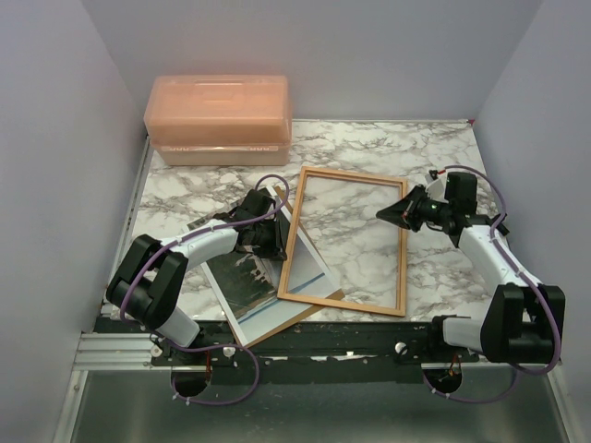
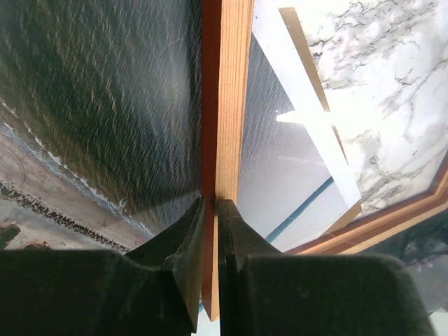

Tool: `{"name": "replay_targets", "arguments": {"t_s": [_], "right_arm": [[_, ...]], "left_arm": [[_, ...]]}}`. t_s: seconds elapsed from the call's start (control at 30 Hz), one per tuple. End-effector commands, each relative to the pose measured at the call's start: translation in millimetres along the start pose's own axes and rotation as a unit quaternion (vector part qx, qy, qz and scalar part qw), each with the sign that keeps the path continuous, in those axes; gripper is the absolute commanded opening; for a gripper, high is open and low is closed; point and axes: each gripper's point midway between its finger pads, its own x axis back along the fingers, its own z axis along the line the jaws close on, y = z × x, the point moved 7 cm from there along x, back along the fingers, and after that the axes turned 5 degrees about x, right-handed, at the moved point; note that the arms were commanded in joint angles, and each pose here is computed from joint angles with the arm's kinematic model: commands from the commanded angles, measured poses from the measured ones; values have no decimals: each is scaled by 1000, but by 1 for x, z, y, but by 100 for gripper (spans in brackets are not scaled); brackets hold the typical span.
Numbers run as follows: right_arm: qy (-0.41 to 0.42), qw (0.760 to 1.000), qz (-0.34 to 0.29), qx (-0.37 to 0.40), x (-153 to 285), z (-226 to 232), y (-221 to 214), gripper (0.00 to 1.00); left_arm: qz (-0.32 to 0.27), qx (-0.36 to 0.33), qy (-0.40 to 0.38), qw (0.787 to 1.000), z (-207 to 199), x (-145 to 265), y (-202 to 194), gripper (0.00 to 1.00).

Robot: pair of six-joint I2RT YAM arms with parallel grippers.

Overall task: Put the photo into the frame
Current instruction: Place the photo frame item in the photo frame.

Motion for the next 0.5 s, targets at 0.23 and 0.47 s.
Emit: {"name": "replay_targets", "arguments": {"t_s": [0.23, 0.47], "right_arm": [[-6, 1000, -10, 16, 8, 10, 2, 1], [-1, 1000, 2, 11, 4, 5, 0, 1]], "left_arm": [[22, -8, 55, 998, 22, -12, -13, 13], [24, -7, 56, 998, 22, -14, -13, 13]]}}
